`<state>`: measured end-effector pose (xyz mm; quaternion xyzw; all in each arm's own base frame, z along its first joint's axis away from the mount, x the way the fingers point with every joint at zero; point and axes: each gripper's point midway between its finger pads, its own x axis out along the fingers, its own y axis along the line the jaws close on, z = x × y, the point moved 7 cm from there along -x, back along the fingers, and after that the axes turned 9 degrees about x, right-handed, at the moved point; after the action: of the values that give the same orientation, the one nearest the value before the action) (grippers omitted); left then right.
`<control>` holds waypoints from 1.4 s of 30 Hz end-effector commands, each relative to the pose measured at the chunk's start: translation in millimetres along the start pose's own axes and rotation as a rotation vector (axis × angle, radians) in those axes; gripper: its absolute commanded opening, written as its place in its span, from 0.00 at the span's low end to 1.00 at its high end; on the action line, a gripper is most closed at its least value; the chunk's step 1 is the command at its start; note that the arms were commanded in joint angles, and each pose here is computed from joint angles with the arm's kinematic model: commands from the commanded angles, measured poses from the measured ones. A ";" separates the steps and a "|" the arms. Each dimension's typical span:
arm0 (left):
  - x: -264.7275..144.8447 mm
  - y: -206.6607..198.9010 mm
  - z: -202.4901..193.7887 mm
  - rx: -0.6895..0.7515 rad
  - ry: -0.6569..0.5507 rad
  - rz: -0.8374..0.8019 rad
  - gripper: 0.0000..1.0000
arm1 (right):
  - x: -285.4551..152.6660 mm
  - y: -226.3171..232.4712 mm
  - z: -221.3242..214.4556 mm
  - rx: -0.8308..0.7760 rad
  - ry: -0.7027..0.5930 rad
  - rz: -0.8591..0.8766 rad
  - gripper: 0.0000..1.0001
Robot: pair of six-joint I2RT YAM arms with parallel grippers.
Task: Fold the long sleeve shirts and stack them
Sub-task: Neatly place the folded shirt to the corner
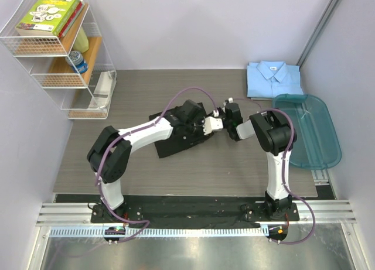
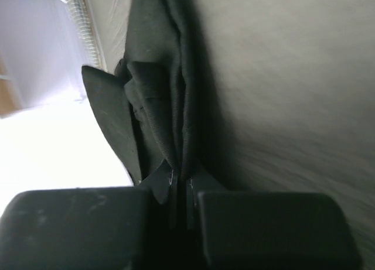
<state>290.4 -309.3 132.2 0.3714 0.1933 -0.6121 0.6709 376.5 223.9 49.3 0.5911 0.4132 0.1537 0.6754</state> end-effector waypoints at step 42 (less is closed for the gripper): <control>-169.6 -66.4 -87.0 -0.496 0.121 0.218 1.00 | -131.1 243.7 265.1 -1.315 -0.653 -0.629 0.01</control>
<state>211.6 -127.4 172.9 0.2532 0.3553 -0.4496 0.7794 562.5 28.5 247.4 -0.0359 0.2479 0.0110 0.9681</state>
